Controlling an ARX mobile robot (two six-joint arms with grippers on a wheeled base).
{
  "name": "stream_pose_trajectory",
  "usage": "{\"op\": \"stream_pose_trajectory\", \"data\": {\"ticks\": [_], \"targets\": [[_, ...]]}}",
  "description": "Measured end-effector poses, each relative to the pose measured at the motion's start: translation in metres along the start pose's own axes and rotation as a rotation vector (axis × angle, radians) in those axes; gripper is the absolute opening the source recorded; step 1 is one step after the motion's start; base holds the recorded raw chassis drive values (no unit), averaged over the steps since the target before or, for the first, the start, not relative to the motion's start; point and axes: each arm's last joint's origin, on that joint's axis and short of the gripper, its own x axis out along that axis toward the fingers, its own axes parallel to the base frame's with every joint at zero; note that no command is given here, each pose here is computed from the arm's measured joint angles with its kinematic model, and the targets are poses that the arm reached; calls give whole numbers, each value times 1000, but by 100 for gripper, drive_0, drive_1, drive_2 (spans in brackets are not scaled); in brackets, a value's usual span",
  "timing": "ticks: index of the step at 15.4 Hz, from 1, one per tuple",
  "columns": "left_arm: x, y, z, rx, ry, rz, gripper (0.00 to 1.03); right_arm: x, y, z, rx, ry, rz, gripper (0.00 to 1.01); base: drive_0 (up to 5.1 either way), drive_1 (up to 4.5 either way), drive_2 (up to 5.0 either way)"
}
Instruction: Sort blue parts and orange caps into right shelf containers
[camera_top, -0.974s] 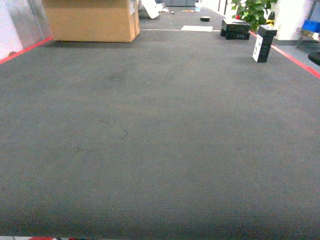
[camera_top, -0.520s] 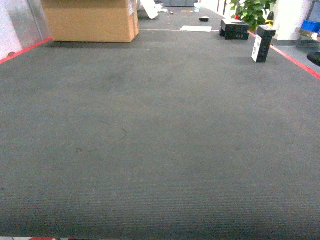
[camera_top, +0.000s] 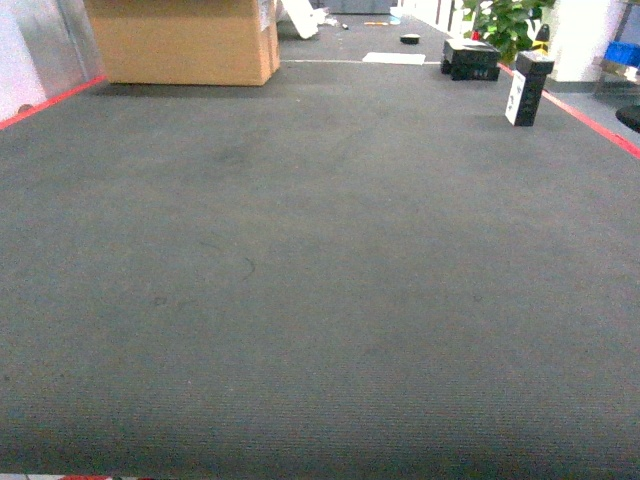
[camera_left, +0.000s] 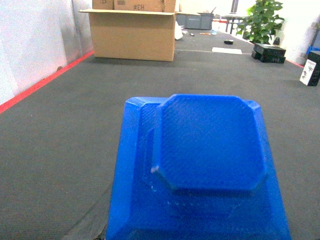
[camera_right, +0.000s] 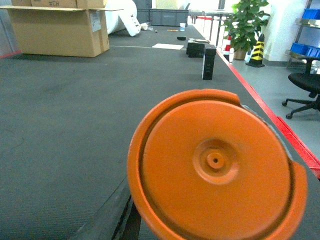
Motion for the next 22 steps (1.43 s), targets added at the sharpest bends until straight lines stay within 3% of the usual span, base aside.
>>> {"op": "stream_pose_trajectory", "data": {"ticks": [7, 22], "targets": [[0, 0, 0, 0, 0, 0, 43, 0, 0, 0, 0, 0, 0, 44, -9, -9, -9], [0, 0, 0, 0, 0, 1, 43, 0, 0, 0, 0, 0, 0, 44, -168, -168, -168]]}}
